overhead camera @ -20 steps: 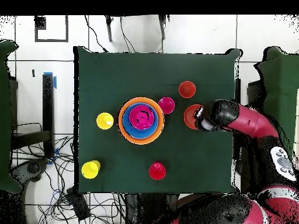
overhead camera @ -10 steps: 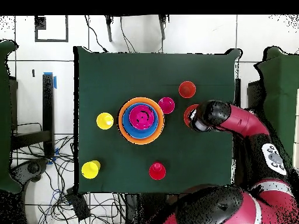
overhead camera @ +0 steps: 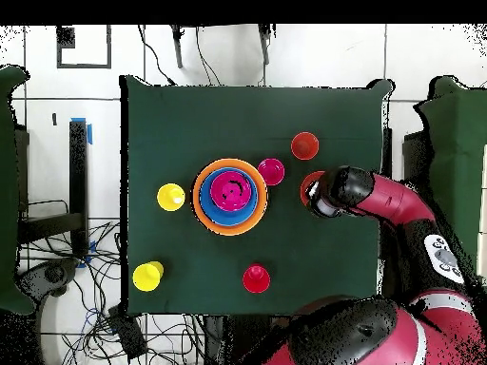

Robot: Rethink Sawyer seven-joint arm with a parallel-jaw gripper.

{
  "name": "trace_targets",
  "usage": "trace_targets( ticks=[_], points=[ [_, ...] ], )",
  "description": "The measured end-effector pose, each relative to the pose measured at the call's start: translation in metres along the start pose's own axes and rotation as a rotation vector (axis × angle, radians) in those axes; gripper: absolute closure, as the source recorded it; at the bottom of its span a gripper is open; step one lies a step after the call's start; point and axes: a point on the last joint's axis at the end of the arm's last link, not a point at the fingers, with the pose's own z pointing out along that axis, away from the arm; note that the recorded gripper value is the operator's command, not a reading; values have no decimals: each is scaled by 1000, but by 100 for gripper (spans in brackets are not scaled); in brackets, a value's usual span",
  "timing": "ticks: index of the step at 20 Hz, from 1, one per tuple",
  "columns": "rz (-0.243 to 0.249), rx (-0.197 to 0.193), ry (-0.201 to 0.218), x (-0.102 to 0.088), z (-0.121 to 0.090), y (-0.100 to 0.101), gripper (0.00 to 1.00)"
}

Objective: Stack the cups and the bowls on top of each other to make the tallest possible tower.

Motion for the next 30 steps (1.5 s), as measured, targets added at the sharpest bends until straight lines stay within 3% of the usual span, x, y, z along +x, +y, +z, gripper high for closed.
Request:
trace_targets(
  ticks=[10,20,30],
  points=[
    [4,-1,1,2,-4,-4,0],
    [26,-6,-45,-6,-41,-19,0],
    [25,-6,-16,-1,-23,-19,0]
  ],
)
